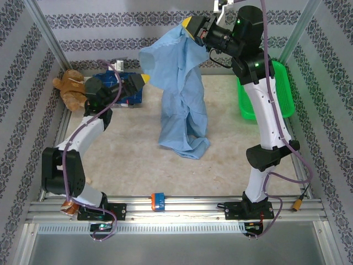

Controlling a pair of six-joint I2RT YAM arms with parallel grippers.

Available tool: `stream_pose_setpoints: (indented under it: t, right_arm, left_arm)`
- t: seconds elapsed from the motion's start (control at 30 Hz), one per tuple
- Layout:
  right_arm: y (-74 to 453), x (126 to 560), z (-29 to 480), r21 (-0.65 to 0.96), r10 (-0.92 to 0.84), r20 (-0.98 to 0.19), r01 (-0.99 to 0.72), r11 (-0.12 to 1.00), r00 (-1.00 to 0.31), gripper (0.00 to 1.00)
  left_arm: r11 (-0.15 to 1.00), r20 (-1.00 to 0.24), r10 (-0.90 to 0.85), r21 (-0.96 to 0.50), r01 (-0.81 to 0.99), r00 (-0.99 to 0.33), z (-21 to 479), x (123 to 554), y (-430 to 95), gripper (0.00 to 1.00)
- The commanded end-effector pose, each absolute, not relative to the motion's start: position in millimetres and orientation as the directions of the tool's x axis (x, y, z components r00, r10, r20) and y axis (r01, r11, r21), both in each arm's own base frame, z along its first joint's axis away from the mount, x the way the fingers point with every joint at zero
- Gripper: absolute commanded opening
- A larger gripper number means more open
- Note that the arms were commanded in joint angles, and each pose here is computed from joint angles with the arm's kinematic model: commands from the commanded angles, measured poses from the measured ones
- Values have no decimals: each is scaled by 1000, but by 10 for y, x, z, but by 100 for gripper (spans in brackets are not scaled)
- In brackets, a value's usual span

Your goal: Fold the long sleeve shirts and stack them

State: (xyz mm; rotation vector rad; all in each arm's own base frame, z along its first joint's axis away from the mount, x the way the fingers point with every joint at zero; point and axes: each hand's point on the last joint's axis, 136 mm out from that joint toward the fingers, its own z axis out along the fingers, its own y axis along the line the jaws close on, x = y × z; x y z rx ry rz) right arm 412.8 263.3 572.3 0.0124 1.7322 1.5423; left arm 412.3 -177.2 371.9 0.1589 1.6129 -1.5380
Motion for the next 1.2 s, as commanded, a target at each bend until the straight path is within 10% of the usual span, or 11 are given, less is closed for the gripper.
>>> stream_pose_setpoints:
  t: [0.0,0.17,0.37,0.5,0.83,1.17]
  right_arm:
    - [2659,4024,5843,822,478,-563,-520,235,-674,0]
    - [2690,3985,5791,825,469,-561,-508,247,-683,0]
    - [2655,3962,5721,826,468,-562,-494,273,-682,0]
    - [2552,3974,5599,820,471,-573,-469,329,-671,0]
    - [2182,4015,5166,690,400,-689,-378,617,-604,0]
    - [2851,3650,5562,645,282,-759,-617,451,-587,0]
  left_arm:
    - [143,-665,-507,-692,707,-548,4001,4111,-1830,100]
    - [118,-685,-475,-672,731,-553,4101,4183,-2074,99]
    - [130,-703,-476,-650,749,-528,4261,4253,-2076,26]
    - [295,-762,-494,-600,744,-419,4568,4346,-1714,6]
    - [738,-912,-393,-388,552,-116,5262,4412,-759,0]
    - [928,-969,-202,-144,343,141,6253,4268,-198,0]
